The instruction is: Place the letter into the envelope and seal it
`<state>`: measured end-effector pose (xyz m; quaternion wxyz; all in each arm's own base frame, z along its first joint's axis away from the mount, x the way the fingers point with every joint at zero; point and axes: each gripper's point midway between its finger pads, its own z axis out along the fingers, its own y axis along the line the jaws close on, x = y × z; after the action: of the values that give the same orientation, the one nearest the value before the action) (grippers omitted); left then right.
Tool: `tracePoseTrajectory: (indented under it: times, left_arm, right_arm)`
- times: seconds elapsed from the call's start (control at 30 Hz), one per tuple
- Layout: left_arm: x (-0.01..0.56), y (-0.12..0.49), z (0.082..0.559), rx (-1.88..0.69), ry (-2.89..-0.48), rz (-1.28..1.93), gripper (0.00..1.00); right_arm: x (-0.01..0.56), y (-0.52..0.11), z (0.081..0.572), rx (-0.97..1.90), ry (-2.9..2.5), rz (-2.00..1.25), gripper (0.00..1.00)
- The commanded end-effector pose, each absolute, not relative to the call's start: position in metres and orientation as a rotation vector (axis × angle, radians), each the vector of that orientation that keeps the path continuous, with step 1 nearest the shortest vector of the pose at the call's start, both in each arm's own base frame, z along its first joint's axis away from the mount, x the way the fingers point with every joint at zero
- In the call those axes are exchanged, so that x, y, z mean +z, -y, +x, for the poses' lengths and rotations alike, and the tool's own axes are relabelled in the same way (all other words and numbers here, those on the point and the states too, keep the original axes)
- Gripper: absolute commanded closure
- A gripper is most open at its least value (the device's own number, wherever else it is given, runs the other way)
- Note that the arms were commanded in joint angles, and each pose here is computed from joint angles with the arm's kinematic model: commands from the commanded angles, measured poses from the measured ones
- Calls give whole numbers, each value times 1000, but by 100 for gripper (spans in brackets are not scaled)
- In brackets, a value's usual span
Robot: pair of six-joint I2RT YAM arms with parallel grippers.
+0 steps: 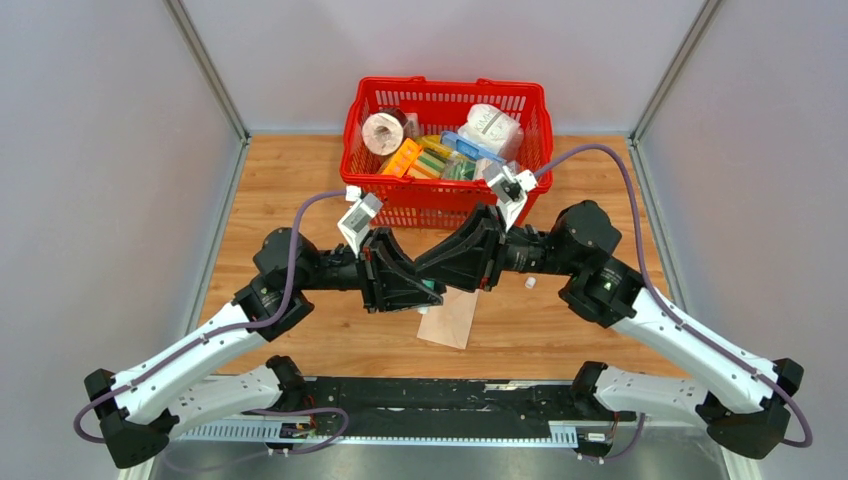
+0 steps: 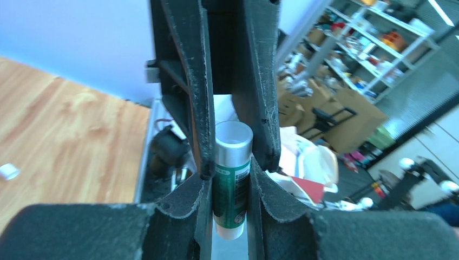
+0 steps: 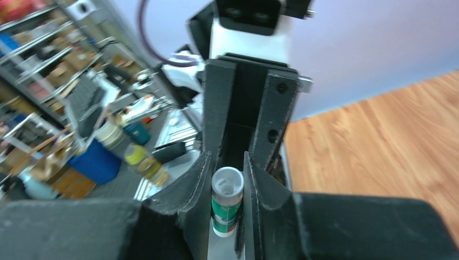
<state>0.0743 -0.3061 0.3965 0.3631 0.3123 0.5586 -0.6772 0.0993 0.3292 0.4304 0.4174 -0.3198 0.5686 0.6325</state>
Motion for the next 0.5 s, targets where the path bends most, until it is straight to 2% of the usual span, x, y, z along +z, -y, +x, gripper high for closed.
tracePoseTrajectory:
  times: [0.0, 0.07, 0.13, 0.2, 0.3, 0.4, 0.47]
  left_arm:
    - [453, 285, 28, -1909, -1097, 973, 100]
    - [454, 285, 28, -1906, -1086, 973, 100]
    - [450, 288, 35, -1863, -1116, 958, 100]
    - [435, 294, 50, -1792, -1236, 908, 100]
    - [415, 300, 83, -1634, -1400, 785, 100]
    - [379, 302, 116, -1451, -1612, 682, 100]
    - [362, 300, 135, -1341, -1688, 616, 100]
  right_arm:
    - [417, -338, 58, 1808, -1349, -1083, 95]
    - [416, -340, 60, 1803, -1366, -1070, 87]
    - [415, -340, 66, 1762, -1390, -1042, 72]
    - [412, -336, 85, 1643, -1467, -940, 45]
    - [413, -317, 115, 1444, -1547, -752, 17]
    - [413, -291, 144, 1260, -1615, -558, 10]
    - [404, -266, 170, 1104, -1686, -370, 9]
